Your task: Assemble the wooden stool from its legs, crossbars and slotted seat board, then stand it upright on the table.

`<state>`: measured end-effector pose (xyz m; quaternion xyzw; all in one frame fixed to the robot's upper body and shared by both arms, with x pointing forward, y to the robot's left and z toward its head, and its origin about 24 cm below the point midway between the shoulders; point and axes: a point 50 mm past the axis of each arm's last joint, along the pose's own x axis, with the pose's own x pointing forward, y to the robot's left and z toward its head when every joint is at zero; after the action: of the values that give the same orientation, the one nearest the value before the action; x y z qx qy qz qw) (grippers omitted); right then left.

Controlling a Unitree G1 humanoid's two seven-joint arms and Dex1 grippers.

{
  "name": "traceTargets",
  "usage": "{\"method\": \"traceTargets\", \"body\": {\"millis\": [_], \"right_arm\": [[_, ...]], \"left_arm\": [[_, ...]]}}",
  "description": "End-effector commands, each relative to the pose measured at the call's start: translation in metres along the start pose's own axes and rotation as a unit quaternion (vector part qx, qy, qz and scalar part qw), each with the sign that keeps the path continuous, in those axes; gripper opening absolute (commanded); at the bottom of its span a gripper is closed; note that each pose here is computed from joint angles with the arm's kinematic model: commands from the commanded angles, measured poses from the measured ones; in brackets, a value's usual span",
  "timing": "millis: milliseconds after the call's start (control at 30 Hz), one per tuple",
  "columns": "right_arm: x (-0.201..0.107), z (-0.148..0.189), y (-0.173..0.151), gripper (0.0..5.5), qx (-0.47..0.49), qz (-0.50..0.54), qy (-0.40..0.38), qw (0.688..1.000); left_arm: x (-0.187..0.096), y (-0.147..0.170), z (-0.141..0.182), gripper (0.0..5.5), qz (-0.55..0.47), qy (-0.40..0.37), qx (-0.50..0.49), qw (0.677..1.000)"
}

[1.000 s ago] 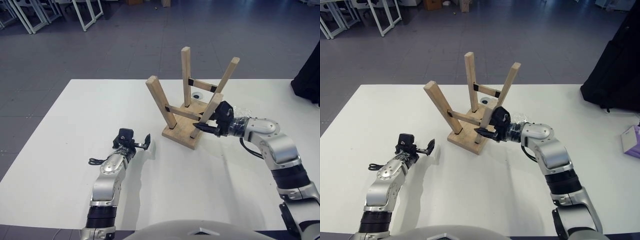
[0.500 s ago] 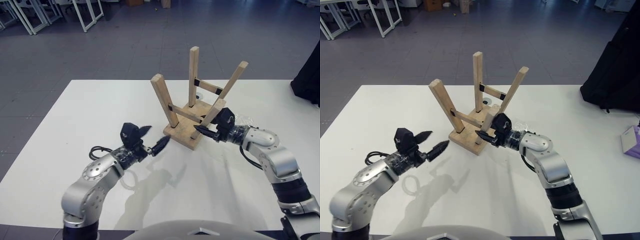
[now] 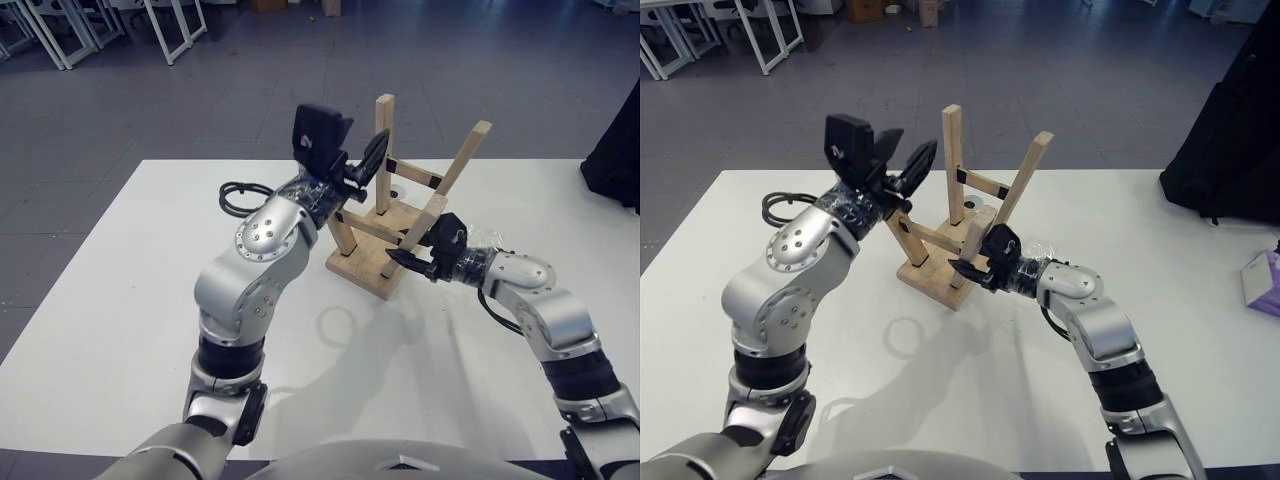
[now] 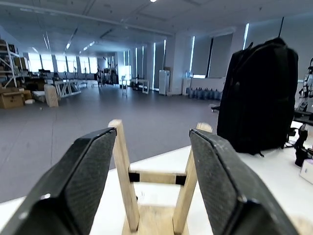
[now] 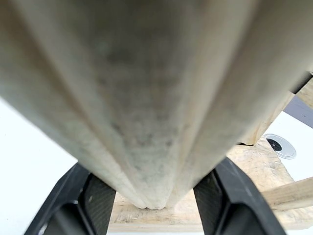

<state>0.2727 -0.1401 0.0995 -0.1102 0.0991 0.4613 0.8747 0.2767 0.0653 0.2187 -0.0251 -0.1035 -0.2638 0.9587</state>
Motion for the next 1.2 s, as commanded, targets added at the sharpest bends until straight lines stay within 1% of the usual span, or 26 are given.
{"method": "traceTargets", "body": {"millis": [33,67,100,167,200,267,367,533,567,600,633,667,767,833,867,933,1000,1067,1133,1167,1200], "right_arm": [[-0.004,-0.052,0.006,2.04,0.059,-0.001,0.119,0.991],[-0.003,-0.051,0.006,2.04,0.058,0.002,0.119,0.991],[-0.003,-0.051,0.006,2.04,0.057,0.003,0.118,0.991],[-0.001,-0.048,0.006,2.04,0.052,0.003,0.115,0.992],[0.0,-0.046,0.006,2.04,0.049,0.002,0.113,0.992],[0.001,-0.041,0.008,2.04,0.05,-0.003,0.111,0.993],[0.002,-0.04,0.011,2.04,0.058,0.002,0.121,0.991],[0.003,-0.048,0.012,2.04,0.075,0.002,0.131,0.989],[0.004,-0.048,0.011,2.04,0.077,0.0,0.131,0.988],[0.004,-0.049,0.01,2.04,0.079,-0.003,0.131,0.988],[0.004,-0.05,0.01,2.04,0.079,-0.005,0.13,0.988],[0.004,-0.05,0.01,2.04,0.08,-0.006,0.13,0.988],[0.004,-0.051,0.009,2.04,0.08,-0.007,0.13,0.988],[0.004,-0.05,0.008,2.04,0.077,-0.004,0.131,0.988],[0.004,-0.05,0.007,2.04,0.075,-0.003,0.132,0.988],[0.004,-0.049,0.007,2.04,0.069,0.001,0.133,0.989],[0.004,-0.048,0.008,2.04,0.066,0.006,0.134,0.989],[0.004,-0.044,0.008,2.04,0.064,0.008,0.131,0.989],[0.005,-0.038,0.008,2.04,0.06,0.01,0.123,0.991],[0.006,-0.035,0.008,2.04,0.058,0.012,0.12,0.991],[0.007,-0.034,0.008,2.04,0.056,0.013,0.118,0.991]], "left_arm": [[0.013,-0.006,-0.022,2.78,-0.026,0.048,0.222,0.973],[0.009,-0.006,-0.039,2.78,-0.039,0.082,0.291,0.953],[0.005,-0.006,-0.053,2.78,-0.053,0.111,0.331,0.936],[-0.006,-0.009,-0.08,2.78,-0.071,0.157,0.367,0.914],[-0.01,-0.01,-0.092,2.78,-0.073,0.17,0.371,0.91],[-0.015,-0.012,-0.106,2.78,-0.067,0.177,0.374,0.908],[-0.019,-0.009,-0.113,2.78,-0.057,0.179,0.368,0.911],[-0.015,-0.001,-0.108,2.78,-0.048,0.167,0.341,0.924],[-0.013,-0.001,-0.104,2.78,-0.037,0.158,0.314,0.935],[-0.007,-0.002,-0.088,2.78,-0.016,0.121,0.265,0.956],[0.0,-0.002,-0.068,2.78,0.006,0.079,0.229,0.97],[0.007,0.001,-0.045,2.78,0.026,0.033,0.207,0.977],[0.023,0.012,0.018,2.78,0.06,-0.08,0.206,0.973],[0.028,0.015,0.039,2.78,0.065,-0.112,0.216,0.968],[0.031,0.014,0.033,2.78,0.056,-0.097,0.233,0.966],[0.03,0.007,-0.01,2.78,0.008,-0.016,0.296,0.955],[0.018,-0.002,-0.057,2.78,-0.043,0.062,0.384,0.92],[-0.003,-0.008,-0.108,2.78,-0.09,0.149,0.446,0.878],[-0.025,-0.013,-0.146,2.78,-0.134,0.227,0.455,0.851],[-0.031,-0.016,-0.155,2.78,-0.146,0.246,0.449,0.847],[-0.033,-0.02,-0.158,2.78,-0.149,0.249,0.44,0.85]]}}
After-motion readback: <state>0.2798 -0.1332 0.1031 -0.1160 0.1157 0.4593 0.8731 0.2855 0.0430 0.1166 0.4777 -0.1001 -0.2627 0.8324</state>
